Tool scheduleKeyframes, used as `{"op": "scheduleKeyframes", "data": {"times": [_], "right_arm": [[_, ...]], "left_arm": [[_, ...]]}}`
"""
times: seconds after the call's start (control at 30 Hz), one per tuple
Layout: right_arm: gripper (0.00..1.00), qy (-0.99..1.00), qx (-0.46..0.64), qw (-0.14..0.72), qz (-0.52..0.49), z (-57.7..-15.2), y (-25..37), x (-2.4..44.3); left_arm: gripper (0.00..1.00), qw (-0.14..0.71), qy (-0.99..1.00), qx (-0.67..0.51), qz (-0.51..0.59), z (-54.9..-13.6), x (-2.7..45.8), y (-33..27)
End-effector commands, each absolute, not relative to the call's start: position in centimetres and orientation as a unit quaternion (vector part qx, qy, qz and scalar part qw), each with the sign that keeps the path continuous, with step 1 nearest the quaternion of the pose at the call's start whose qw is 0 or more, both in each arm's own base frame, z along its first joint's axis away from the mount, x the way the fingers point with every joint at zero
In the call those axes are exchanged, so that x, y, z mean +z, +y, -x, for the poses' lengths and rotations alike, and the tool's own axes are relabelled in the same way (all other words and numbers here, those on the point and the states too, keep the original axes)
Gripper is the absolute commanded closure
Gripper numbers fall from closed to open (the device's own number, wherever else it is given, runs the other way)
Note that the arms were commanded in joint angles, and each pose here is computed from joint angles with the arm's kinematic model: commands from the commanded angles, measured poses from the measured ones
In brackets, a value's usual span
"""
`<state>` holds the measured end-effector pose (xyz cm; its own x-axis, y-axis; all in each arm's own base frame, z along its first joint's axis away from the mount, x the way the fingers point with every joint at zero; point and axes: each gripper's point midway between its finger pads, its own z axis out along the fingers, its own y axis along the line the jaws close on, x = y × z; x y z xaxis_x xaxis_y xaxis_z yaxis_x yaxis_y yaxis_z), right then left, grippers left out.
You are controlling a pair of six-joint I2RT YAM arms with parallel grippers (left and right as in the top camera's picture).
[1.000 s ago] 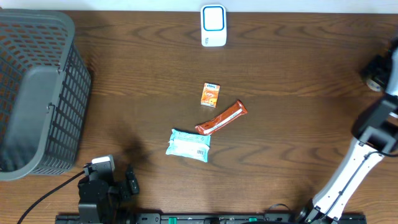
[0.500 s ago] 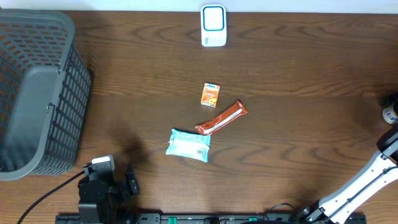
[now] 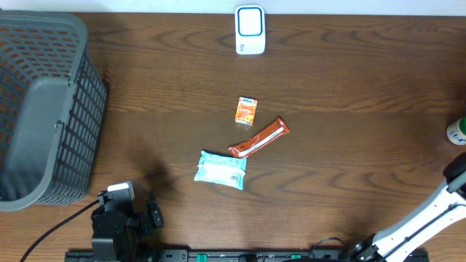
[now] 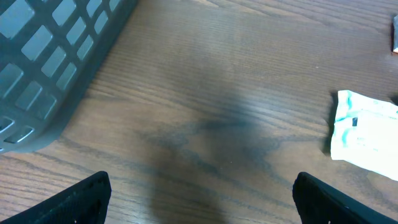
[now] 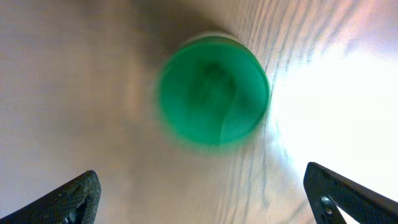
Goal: Scan the item barcode
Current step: 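Reach the right gripper back to the orange Kleenex pack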
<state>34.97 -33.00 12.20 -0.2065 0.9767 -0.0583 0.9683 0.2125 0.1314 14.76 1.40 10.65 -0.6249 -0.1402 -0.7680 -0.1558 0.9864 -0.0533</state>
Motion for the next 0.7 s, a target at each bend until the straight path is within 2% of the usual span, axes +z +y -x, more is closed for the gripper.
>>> {"op": "scheduleKeyframes", "data": {"times": [0.0,0.13,0.27,0.43,0.53,0.67], "right_arm": [[0.01,0.763,0.062,0.198,-0.612,-36.1,-29.9,24.4],[0.01,0.793,0.092,0.252,-0.547,-37.9,-23.6,30.0],[0.01,0.878,0.113,0.269,-0.38,-41.8,-13.2,31.9],[0.01,0.95,0.121,0.246,-0.15,-45.4,-0.8,29.7],[0.01,0.967,0.125,0.217,-0.04,-46.4,5.9,27.0],[0.01,0.962,0.107,0.186,0.166,-47.0,13.8,22.1]], "left_arm": [[0.06,0.421,0.903,0.004,0.085,-14.7,10.5,1.3],[0.06,0.422,0.903,0.004,0.085,-14.7,10.5,1.3],[0.06,0.421,0.903,0.004,0.085,-14.7,10.5,1.3],[0.06,0.422,0.903,0.004,0.085,-14.7,10.5,1.3],[0.06,0.421,0.903,0.004,0.085,-14.7,10.5,1.3],[0.06,0.421,0.903,0.004,0.085,-14.7,10.5,1.3]]}}
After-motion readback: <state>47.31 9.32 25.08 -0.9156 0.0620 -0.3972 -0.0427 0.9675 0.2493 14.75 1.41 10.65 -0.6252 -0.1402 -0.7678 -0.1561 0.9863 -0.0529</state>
